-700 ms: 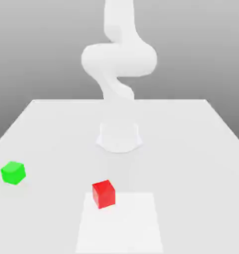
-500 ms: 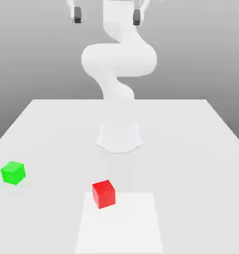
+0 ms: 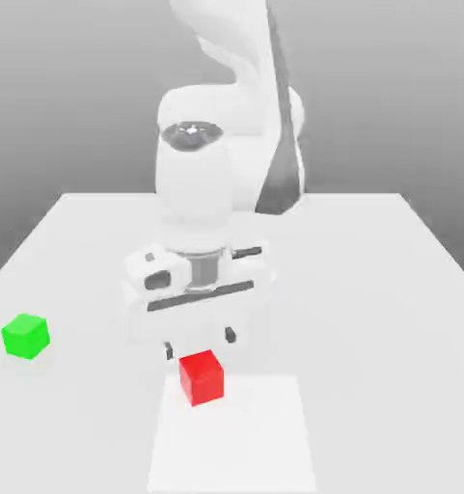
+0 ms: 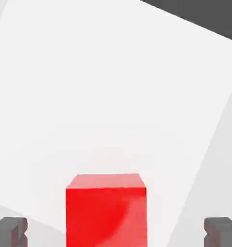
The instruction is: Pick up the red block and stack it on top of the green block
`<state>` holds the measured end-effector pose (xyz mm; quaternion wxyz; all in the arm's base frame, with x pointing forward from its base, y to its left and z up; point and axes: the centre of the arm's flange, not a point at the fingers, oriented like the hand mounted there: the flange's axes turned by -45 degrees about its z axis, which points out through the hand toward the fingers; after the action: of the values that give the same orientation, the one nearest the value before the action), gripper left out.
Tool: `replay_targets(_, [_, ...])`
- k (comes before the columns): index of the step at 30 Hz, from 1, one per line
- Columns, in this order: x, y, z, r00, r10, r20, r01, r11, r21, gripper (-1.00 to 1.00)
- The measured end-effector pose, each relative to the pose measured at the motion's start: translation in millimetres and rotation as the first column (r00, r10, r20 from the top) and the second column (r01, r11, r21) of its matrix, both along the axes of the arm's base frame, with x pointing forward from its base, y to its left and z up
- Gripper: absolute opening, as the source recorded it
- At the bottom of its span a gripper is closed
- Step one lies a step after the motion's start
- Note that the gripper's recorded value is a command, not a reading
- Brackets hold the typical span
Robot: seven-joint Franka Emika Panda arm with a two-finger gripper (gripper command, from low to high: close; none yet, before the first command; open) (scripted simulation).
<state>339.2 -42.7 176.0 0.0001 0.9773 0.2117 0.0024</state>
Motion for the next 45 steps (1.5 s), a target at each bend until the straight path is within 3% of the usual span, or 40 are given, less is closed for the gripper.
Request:
replay_targets(3, [-3,-1,-27,1.0,-0.002,-0.004,0.002,1.0,-0.002,0.0])
replay_targets(4, [-4,-1,-31,1.0,-0.002,-0.004,0.002,1.0,-0.001,-1.0])
replay_targets(11, [-4,-1,-31,1.0,-0.002,-0.006,0.002,1.0,-0.001,-1.0])
replay_targets(19, [-4,-4,29,1.0,-0.013,-0.005,0.013,1.0,0.0,-1.0])
replay_targets(27, [-5,-90,48,0.953,-0.303,0.005,0.302,0.953,0.005,-1.0])
replay_targets(35, [-37,-189,61,0.803,-0.596,0.007,0.596,0.803,0.008,-1.0])
replay_targets(45, [-119,-298,70,0.502,-0.865,-0.004,0.865,0.502,0.001,-1.0])
